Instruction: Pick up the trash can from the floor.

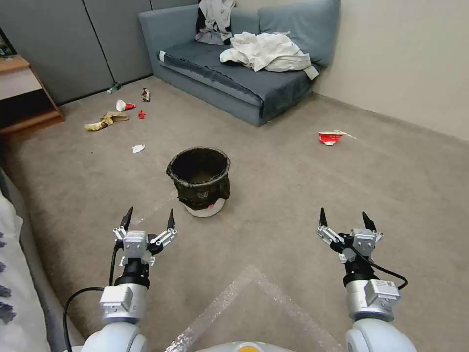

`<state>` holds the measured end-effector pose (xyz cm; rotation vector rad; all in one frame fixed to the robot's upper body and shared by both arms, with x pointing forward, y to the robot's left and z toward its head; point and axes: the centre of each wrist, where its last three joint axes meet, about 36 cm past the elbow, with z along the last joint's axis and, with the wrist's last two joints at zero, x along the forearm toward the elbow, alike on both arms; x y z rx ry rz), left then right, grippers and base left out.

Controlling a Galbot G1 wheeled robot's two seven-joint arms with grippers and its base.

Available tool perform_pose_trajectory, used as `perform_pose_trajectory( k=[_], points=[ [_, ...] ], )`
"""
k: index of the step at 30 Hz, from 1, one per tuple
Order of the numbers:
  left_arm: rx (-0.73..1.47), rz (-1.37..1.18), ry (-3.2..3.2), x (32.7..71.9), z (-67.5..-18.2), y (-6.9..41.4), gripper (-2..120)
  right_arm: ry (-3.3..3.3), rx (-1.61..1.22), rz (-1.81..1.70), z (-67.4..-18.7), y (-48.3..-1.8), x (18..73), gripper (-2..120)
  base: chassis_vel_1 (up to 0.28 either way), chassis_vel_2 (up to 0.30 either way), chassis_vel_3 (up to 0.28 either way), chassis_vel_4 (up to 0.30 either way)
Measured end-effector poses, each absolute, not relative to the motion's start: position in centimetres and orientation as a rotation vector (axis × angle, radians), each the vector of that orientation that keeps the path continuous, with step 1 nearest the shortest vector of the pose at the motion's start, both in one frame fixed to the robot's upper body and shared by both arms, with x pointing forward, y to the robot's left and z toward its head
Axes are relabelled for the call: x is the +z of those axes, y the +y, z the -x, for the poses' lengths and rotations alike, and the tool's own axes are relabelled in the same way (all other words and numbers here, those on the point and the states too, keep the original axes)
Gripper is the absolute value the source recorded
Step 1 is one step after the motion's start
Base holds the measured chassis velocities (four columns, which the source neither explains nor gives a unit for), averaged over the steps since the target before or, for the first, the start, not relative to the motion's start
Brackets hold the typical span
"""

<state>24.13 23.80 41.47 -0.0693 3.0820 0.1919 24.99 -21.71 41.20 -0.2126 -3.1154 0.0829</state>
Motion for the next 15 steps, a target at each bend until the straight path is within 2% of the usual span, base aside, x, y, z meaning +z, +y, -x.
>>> perform_pose_trajectory(
  k=[7,15],
  points=[
    [0.190,0.073,3.076,41.65,-24.16,23.77,100,-3.114,0.083,0.211,-25.00,-21.67,41.12,100,-0.026,0.043,0.039,-0.032],
    [0.188,0.079,3.069,41.87,-24.21,23.80,100,-3.116,0.084,0.209,-25.01,-21.61,41.12,100,-0.096,0.095,0.098,-0.100]
  ],
)
